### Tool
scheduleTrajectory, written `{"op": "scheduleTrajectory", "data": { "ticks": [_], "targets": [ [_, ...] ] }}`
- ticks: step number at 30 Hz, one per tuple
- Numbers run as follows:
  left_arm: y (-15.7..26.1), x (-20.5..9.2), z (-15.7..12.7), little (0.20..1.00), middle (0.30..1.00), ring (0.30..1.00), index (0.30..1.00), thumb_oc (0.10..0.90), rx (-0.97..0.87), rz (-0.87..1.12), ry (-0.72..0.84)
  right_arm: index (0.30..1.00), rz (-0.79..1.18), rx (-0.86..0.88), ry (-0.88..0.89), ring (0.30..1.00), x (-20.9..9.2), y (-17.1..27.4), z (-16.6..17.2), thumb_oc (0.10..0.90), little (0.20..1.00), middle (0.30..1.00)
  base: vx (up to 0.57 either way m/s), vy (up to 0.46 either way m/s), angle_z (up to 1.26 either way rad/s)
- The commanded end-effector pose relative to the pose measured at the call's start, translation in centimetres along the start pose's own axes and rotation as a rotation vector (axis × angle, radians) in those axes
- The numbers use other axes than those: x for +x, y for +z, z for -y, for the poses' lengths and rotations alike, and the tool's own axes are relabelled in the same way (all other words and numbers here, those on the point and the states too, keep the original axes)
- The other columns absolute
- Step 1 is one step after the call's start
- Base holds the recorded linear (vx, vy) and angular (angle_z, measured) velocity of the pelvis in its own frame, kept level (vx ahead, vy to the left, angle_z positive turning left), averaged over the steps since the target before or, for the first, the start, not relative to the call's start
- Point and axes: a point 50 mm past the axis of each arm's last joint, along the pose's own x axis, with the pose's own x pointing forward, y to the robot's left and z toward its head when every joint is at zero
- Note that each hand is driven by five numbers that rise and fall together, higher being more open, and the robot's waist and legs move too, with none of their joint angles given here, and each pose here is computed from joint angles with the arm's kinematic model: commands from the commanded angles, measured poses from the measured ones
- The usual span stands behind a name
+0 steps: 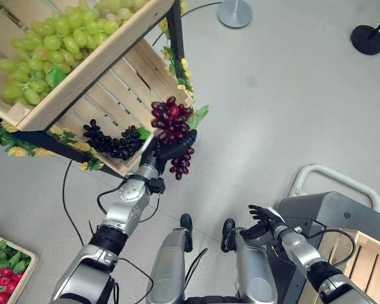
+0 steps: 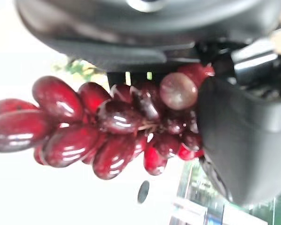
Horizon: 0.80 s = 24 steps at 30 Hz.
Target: Pick up the fruits from the basket on one side to the basket on the other side
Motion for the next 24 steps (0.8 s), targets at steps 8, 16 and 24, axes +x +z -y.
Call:
{"op": "scheduleTrajectory", "data": {
  "ticks": [8, 16, 24],
  "targets": [
    [13.3, 3.4, -4.3, 0.300, 0.300, 0.300, 0.300, 0.400, -0.033, 0.452, 0.228, 0.900, -0.008, -0.013, -0.098, 0.900, -1.5, -2.1, 3.1, 0.800, 0.900, 0.900, 0.03, 0.110, -0.05],
    [16.6, 3.2, -9.4, 0.300, 0.300, 0.300, 0.300, 0.400, 0.088, 0.381, 0.591, 0.900, -0.015, 0.017, -0.124, 0.900, -1.6, -2.2, 3.5, 0.800, 0.900, 0.900, 0.01, 0.022, 0.00],
    [18.4, 0.8, -16.1, 0.300, 0.300, 0.300, 0.300, 0.400, 0.320, 0.210, 0.996, 0.900, 0.004, 0.057, -0.118, 0.900, -1.5, -2.0, 2.3, 0.800, 0.900, 0.900, -0.04, -0.056, 0.03]
  ]
}}
